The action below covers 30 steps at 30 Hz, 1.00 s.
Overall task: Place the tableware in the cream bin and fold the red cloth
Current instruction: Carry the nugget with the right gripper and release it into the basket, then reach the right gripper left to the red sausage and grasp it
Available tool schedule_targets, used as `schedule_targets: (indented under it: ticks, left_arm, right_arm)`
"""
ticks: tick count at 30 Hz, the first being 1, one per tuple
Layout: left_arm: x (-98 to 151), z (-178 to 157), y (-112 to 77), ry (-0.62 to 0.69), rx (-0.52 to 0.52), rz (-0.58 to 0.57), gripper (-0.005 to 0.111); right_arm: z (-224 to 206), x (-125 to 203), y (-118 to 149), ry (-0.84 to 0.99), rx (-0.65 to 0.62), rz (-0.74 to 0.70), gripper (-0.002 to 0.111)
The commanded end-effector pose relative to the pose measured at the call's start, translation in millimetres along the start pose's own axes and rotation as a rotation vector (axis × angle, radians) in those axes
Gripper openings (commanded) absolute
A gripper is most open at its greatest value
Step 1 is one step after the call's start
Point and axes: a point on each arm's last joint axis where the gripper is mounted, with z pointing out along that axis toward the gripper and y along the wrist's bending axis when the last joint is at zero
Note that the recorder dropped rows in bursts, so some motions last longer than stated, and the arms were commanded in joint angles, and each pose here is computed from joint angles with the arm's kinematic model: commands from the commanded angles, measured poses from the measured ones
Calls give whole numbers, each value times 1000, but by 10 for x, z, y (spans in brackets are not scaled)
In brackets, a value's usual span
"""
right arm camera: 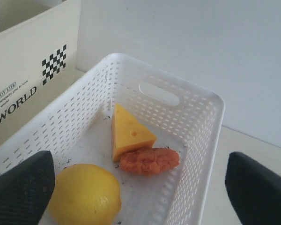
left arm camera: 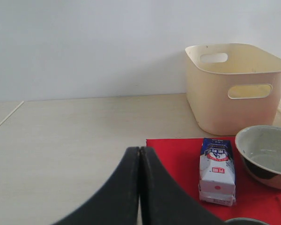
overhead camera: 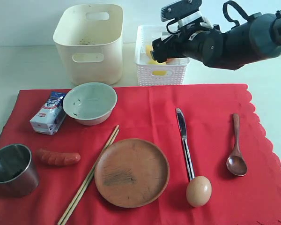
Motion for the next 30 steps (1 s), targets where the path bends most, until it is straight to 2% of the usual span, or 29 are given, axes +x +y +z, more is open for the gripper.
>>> schedule_targets:
  ticks: [1, 5, 11, 15, 30]
  left_arm:
    - [6, -3, -1, -4, 1, -6, 1]
    - [6, -3, -1, -4, 1, -6, 1]
    - [6, -3, -1, -4, 1, -6, 1]
    - [6, -3, -1, -4, 1, -6, 1]
    - [6, -3, -1, -4, 1, -6, 1]
  right_arm:
    - [-21, -59, -17, -10, -2, -15, 89]
    - [-55, -83, -12, 10, -18, -13, 69]
    - [-216, -244, -25, 28, -51, -4, 20]
    - [-356, -363, -35, 42, -77, 28, 0]
    - [-1007, -383, -121, 13, -69, 150, 0]
